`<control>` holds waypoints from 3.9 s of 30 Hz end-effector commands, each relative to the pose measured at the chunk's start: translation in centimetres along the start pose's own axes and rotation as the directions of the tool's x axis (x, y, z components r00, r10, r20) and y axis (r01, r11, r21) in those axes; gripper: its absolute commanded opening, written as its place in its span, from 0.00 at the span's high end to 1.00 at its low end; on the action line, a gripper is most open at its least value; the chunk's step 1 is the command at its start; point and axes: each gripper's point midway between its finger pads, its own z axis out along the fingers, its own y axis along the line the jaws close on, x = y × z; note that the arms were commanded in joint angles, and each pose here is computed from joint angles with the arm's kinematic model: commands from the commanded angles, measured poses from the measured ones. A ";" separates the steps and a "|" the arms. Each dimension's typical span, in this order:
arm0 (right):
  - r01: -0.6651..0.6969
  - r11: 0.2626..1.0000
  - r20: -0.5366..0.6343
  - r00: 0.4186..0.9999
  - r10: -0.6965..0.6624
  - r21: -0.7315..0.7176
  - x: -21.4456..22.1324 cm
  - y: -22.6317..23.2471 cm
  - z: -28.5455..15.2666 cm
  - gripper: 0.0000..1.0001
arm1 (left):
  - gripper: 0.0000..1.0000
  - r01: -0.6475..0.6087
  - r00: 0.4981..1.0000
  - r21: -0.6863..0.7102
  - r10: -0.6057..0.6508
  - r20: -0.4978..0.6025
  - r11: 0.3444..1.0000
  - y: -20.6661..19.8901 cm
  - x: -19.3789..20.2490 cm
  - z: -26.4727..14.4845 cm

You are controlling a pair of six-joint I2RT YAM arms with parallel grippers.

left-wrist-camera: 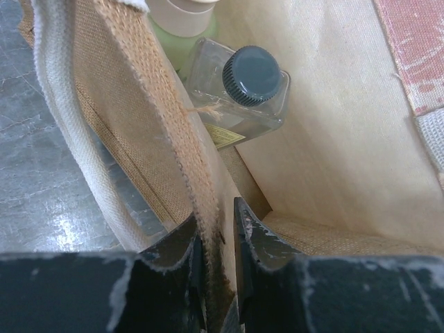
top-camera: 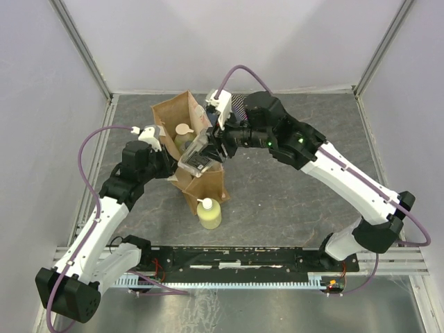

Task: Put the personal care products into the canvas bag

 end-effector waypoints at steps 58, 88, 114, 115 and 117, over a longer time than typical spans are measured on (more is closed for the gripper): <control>0.164 0.978 -0.149 0.978 -0.145 0.127 6.6 -5.8 14.1 1.00 | 0.74 -0.051 0.997 0.124 0.043 0.064 0.991 -3.3 -2.9 -3.4; 0.117 0.961 -0.065 0.992 -0.104 0.252 2.5 -7.0 9.5 0.11 | 0.71 -0.054 0.997 0.115 0.048 0.052 0.992 -3.1 -2.7 -3.3; 0.188 0.942 -0.273 0.956 -0.109 0.279 17.4 5.6 -0.4 0.05 | 0.70 -0.062 0.997 0.081 0.058 0.041 0.995 -2.4 -2.4 -2.7; 0.200 0.941 -0.286 0.951 -0.120 0.272 18.1 6.0 -0.1 0.05 | 0.70 -0.061 0.997 0.081 0.058 0.042 0.995 -2.3 -2.4 -2.7; 0.212 0.941 -0.297 0.946 -0.130 0.263 19.0 6.6 0.6 0.05 | 0.70 -0.062 0.997 0.080 0.059 0.043 0.995 -2.3 -2.3 -2.8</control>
